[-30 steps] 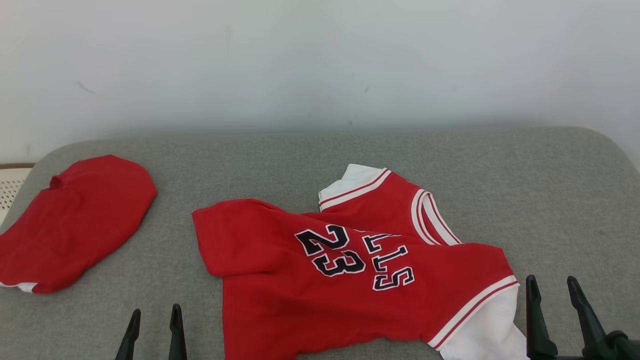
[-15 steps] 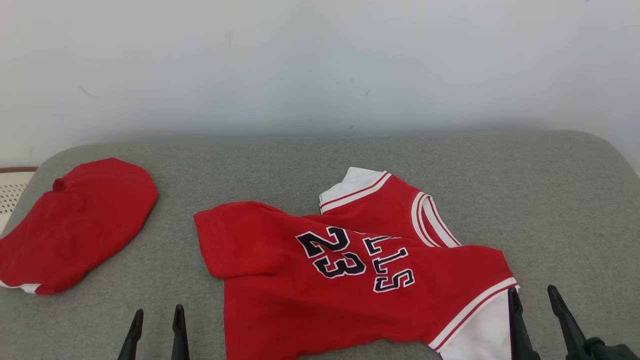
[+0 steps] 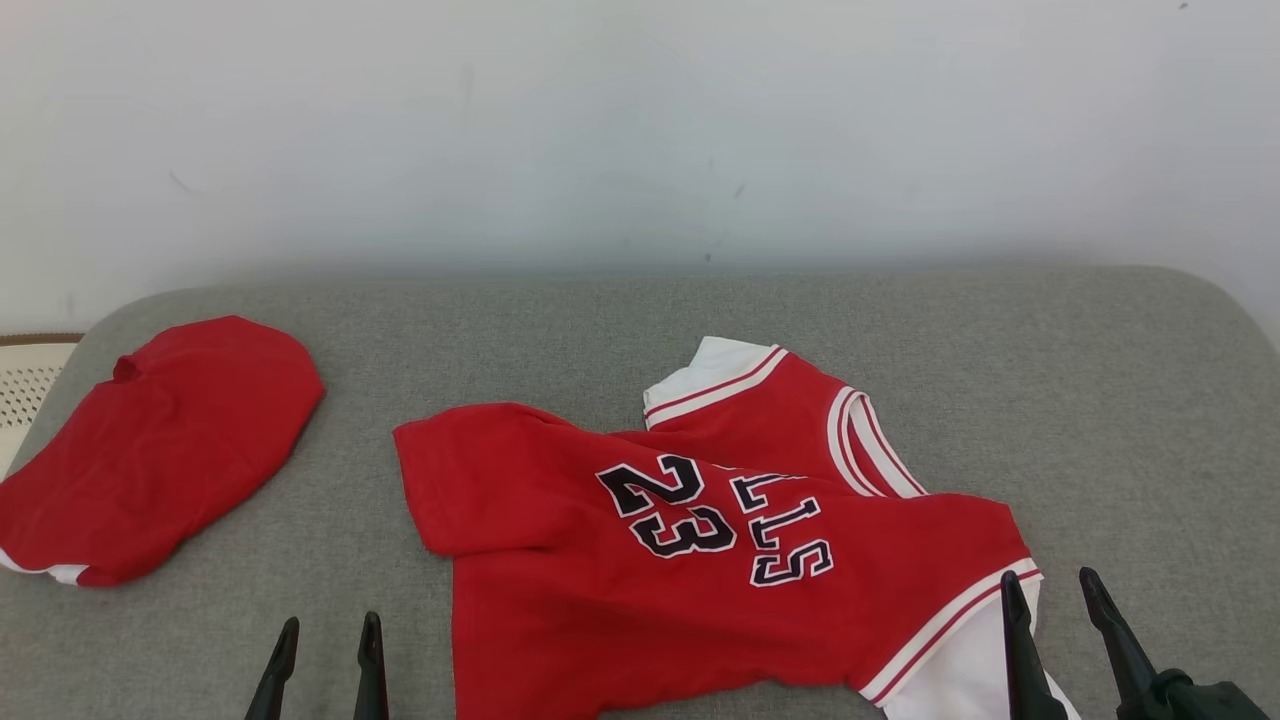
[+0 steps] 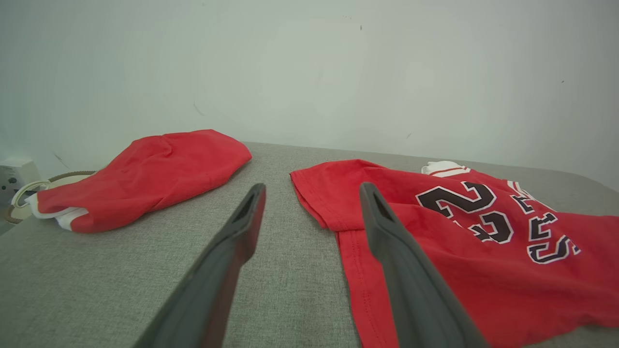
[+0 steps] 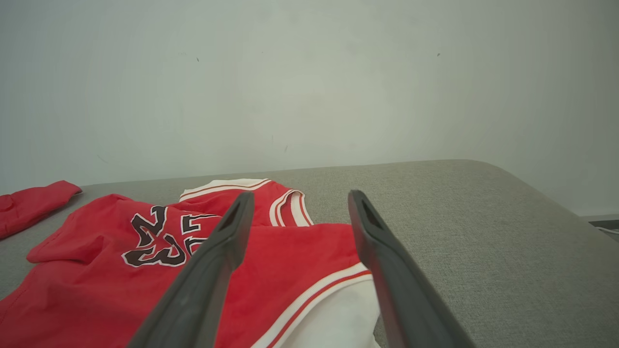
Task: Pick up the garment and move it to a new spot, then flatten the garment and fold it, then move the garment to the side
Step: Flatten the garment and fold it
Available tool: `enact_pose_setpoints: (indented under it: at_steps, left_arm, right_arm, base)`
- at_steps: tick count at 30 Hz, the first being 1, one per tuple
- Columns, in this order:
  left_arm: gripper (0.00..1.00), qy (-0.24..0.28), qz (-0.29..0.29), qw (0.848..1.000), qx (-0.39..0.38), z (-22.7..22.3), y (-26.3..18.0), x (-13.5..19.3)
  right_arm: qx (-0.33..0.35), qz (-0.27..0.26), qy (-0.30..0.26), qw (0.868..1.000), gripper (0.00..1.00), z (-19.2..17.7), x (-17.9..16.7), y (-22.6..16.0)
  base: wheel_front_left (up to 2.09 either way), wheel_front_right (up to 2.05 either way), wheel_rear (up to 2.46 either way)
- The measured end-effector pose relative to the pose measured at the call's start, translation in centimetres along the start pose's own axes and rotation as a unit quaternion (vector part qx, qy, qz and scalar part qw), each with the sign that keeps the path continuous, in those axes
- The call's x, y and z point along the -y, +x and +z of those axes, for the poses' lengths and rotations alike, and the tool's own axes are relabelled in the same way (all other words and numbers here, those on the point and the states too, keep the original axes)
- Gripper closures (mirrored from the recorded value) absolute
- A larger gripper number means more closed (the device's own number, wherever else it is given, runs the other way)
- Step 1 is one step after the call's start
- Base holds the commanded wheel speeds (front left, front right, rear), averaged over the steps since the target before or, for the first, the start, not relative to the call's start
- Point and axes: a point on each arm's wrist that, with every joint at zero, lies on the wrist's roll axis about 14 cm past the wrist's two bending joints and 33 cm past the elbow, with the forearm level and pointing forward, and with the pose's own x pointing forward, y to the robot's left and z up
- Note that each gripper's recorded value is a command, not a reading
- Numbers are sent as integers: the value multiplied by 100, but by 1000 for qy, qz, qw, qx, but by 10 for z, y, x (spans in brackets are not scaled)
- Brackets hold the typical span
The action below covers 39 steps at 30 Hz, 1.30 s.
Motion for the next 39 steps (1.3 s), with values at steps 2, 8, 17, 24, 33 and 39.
enact_pose_setpoints:
  at_steps: [2, 8, 17, 24, 33, 39]
  left_arm:
    - [0, 0, -2, 1000, 1, 1, 0, 1]
    - [0, 3, -6, 1000, 4, 2, 0, 3]
    - [0, 3, -8, 1000, 6, 4, -2, 5]
    - [0, 3, -9, 1000, 4, 3, -4, 5]
    - [0, 3, -9, 1000, 1, 2, -6, 5]
    - [0, 2, -11, 1000, 2, 2, -6, 7]
  right_arm:
    - [0, 1, 0, 1000, 0, 0, 0, 0]
    - [1, 1, -2, 1000, 0, 1, 0, 0]
    - [2, 2, -1, 1000, 0, 1, -2, -1]
    - [1, 2, 1, 1000, 0, 0, -2, -1]
    - [-2, 3, 3, 1000, 0, -2, -3, -3]
    - [-4, 2, 2, 1000, 0, -2, -3, -4]
  base:
    - [0, 0, 0]
    - [0, 0, 0]
    - [0, 0, 0]
    - [0, 0, 0]
    - [0, 0, 0]
    - [0, 0, 0]
